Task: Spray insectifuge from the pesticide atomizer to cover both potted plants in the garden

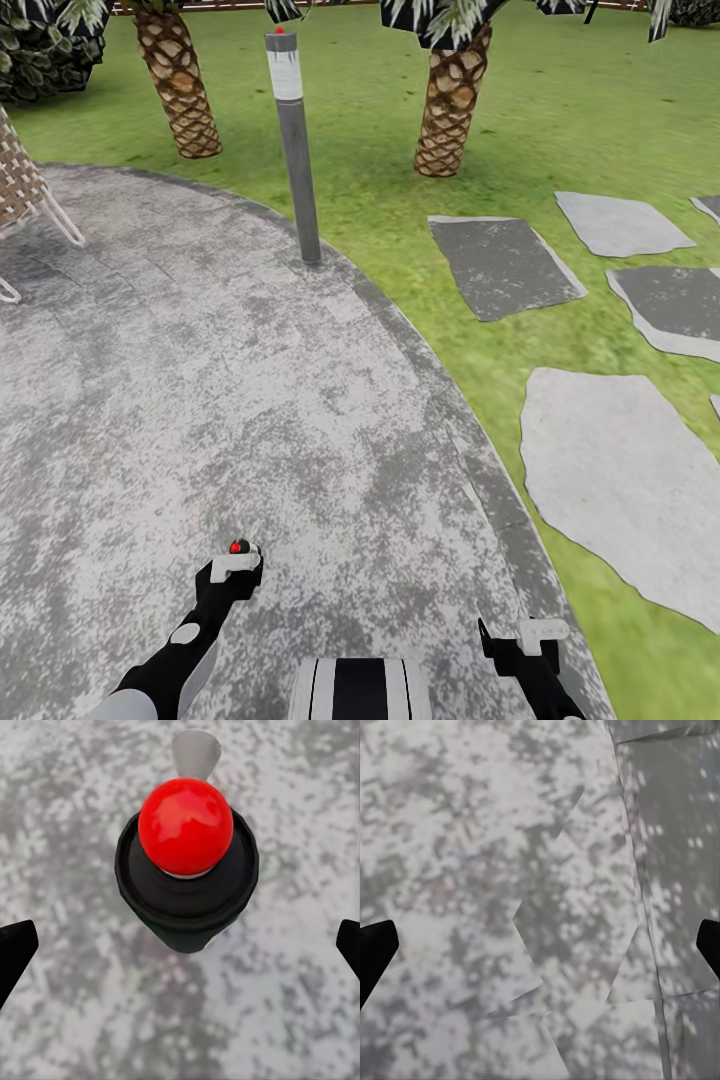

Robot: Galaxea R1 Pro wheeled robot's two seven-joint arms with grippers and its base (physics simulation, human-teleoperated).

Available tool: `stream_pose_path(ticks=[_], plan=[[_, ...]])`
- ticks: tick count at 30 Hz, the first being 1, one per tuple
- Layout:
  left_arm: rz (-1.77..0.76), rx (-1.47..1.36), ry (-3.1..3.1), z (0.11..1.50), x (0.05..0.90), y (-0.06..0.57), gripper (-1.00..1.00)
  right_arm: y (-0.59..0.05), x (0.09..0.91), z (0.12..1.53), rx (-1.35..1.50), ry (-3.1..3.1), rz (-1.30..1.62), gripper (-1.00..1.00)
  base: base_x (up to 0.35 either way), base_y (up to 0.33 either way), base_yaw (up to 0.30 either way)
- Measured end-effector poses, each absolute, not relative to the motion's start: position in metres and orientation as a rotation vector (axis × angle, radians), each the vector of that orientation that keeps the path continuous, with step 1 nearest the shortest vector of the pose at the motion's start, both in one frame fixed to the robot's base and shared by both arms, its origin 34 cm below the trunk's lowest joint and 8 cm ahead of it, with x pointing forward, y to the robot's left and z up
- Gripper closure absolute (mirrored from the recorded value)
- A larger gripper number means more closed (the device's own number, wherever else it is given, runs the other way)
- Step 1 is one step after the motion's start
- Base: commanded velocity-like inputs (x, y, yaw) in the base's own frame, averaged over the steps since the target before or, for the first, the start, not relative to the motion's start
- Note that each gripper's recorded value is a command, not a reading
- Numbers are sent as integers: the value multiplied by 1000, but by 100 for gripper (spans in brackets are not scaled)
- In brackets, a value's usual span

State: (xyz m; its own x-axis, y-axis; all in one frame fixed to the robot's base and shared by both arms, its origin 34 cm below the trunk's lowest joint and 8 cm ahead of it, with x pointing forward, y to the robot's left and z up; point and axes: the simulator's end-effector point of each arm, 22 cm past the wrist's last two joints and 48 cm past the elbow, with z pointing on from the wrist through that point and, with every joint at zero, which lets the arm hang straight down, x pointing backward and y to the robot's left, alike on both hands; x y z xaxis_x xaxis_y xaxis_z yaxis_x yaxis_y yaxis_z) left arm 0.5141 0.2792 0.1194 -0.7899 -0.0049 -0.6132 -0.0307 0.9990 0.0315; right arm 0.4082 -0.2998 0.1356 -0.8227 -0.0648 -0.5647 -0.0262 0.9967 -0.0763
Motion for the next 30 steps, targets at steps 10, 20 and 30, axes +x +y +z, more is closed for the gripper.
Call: stream_pose_path(ticks=[10,20,30], plan=[[52,-24,2481,119,514,279,-100,-300,408,136,-63,2537,-87,-100,36,0,0],[52,-24,2481,119,514,279,-100,-300,408,136,-63,2537,-87,-100,14,0,0],[52,-26,2482,119,514,279,-100,-300,407,135,-63,2539,-87,-100,28,0,0]])
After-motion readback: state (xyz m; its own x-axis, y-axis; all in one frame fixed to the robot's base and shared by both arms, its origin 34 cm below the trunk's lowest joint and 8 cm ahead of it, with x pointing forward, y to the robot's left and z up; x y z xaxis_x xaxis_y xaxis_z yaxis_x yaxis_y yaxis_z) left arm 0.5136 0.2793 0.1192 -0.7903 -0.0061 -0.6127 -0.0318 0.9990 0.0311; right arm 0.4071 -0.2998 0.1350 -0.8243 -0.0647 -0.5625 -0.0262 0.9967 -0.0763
